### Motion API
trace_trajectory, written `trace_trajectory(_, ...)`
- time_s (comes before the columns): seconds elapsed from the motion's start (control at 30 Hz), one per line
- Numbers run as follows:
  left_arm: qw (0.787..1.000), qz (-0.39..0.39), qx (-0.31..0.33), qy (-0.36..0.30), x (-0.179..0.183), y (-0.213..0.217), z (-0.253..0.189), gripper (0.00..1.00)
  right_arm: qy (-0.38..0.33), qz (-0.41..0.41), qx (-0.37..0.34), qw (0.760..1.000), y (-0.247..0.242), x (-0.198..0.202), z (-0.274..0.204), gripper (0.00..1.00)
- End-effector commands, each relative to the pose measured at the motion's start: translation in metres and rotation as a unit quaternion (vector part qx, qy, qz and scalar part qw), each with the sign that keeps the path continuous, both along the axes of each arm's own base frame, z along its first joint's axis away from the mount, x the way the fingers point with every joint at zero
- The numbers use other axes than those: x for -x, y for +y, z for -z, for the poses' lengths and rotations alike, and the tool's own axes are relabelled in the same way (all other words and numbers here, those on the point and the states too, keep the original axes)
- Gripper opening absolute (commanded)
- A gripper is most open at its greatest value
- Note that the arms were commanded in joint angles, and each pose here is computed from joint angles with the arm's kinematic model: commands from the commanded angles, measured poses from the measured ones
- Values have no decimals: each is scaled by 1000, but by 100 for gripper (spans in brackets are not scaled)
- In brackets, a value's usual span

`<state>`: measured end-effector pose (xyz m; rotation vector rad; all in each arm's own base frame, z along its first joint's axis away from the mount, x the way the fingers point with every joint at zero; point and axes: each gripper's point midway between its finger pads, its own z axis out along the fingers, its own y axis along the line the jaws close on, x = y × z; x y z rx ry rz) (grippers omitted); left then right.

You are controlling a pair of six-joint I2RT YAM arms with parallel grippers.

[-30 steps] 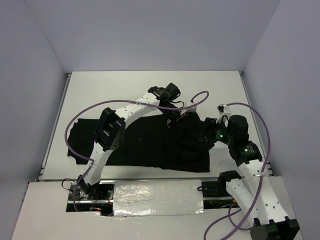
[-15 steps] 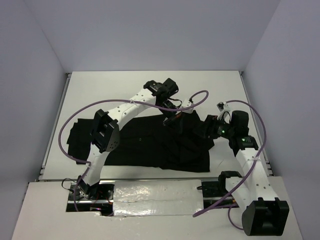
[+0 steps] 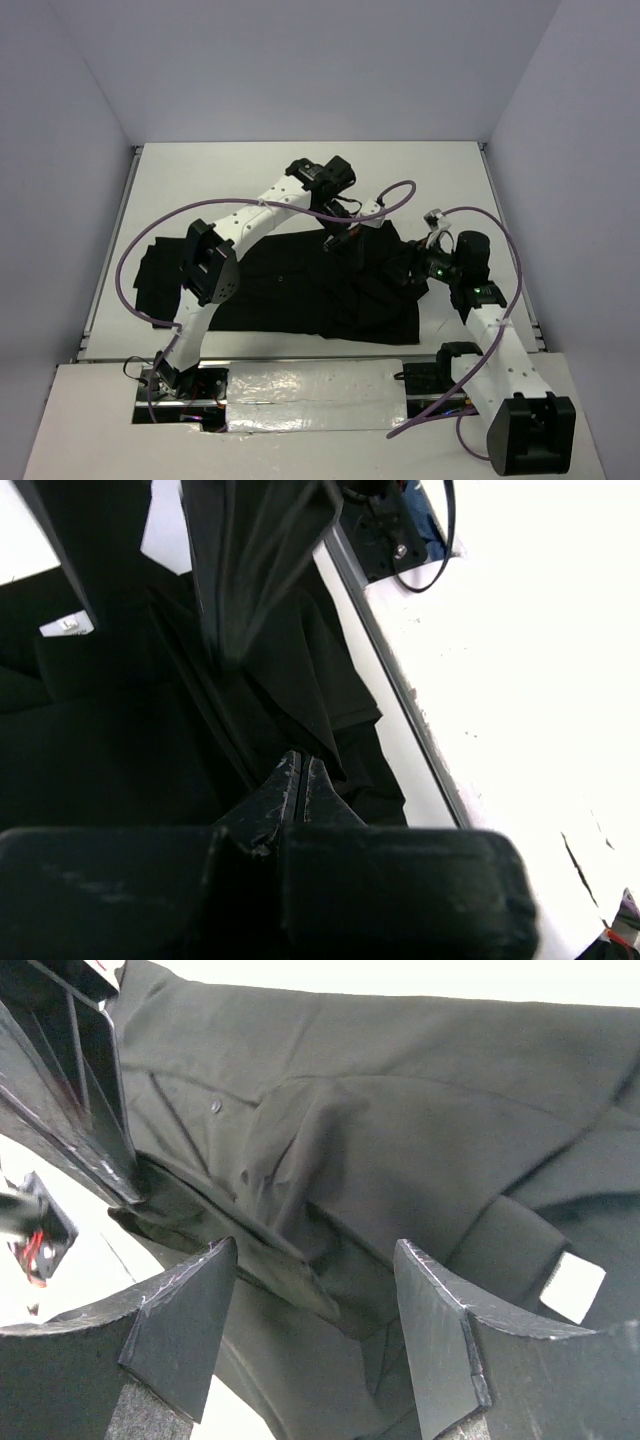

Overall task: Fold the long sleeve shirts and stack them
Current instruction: Fold the shirt

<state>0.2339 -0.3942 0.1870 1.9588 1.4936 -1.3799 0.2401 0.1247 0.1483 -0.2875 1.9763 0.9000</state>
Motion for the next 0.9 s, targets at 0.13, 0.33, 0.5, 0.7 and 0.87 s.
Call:
trace_trajectory(0.13,997,25,74,-28,14,-1,-56,0,-77,-77,3,994,26,-12,-28,51)
trace_trajectory(0.33,997,-17,61,-38,3,-4,-71,0,-101,-90,13,991,30,-9,-62,9)
trace_trajectory(0.5,996,-55,56,-39,0,-2,-87,0,-171,-87,14,981,28,4,-100,1)
trace_trajectory(0.7,994,-52,68,-65,5,6,-105,0,-167,-69,45,983,20,13,-106,0)
trace_trajectory(0.87,994,-65,73,-44,12,7,-117,0,-196,-71,59,976,18,12,-120,0)
